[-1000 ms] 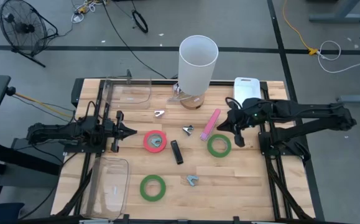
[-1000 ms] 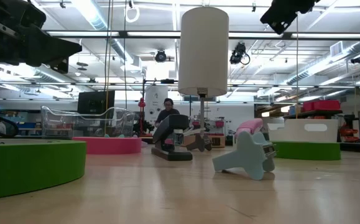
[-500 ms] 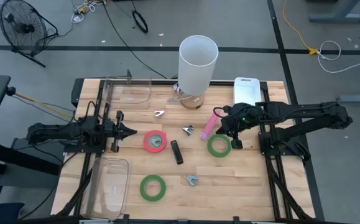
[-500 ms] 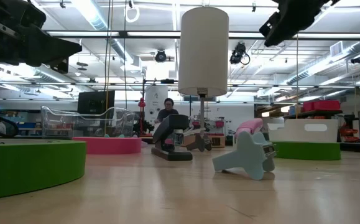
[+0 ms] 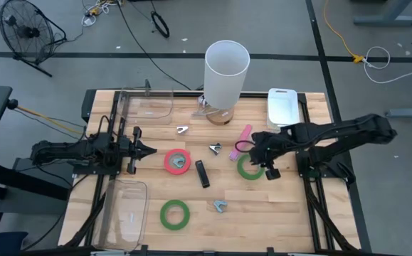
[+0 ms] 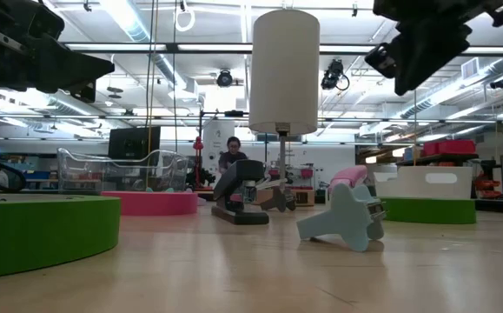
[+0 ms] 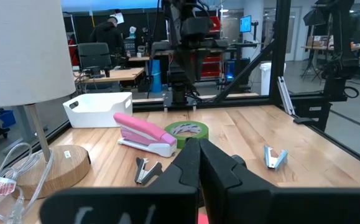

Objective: Pick and place Stapler, Stapler remover, tape
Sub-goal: Put the top green tape into the white bin

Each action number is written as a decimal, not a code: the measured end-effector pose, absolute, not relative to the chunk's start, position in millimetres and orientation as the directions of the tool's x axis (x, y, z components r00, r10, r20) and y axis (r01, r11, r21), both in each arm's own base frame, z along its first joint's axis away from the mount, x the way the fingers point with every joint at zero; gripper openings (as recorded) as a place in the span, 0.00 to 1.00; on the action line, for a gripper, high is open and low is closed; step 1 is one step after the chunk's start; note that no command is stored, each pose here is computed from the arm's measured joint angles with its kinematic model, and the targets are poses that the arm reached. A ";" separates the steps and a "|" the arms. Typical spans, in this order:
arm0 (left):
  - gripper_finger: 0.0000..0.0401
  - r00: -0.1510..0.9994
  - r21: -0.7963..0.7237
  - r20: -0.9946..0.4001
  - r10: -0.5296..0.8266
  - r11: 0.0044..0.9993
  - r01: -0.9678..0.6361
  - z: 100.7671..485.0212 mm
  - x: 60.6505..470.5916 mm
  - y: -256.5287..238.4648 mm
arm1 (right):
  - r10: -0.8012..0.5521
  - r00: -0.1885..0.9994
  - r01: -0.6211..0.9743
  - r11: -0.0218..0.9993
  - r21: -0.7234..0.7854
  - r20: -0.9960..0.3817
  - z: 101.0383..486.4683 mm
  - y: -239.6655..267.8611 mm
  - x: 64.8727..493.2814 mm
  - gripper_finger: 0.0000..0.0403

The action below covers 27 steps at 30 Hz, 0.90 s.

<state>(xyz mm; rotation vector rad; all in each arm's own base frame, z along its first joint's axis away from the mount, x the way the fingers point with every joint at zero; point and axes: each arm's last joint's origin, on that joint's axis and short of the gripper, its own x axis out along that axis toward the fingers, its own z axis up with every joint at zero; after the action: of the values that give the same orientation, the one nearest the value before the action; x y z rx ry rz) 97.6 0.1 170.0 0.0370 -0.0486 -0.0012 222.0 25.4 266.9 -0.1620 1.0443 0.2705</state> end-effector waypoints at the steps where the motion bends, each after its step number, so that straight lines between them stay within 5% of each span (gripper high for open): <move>1: 0.01 0.999 0.037 0.049 -0.002 0.999 0.000 170.1 97.5 0.1 | 0.145 0.463 -0.302 0.953 -0.002 -0.874 265.0 26.8 223.1 0.15; 10: 0.01 0.999 0.037 0.049 -0.002 0.999 0.000 170.0 97.5 0.1 | 0.056 0.398 -0.158 0.987 -0.009 -0.916 247.9 28.3 234.8 0.27; 27: 0.01 0.999 0.037 0.049 -0.002 0.999 0.000 170.0 97.5 0.1 | 0.077 0.285 -0.170 0.985 0.029 -0.955 221.8 31.3 249.6 0.55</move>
<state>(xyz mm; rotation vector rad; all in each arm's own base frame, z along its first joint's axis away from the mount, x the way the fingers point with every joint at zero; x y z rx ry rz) 97.5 0.1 170.0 0.0372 -0.0491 -0.0012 249.6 31.3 221.8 -0.0837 1.2716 0.1657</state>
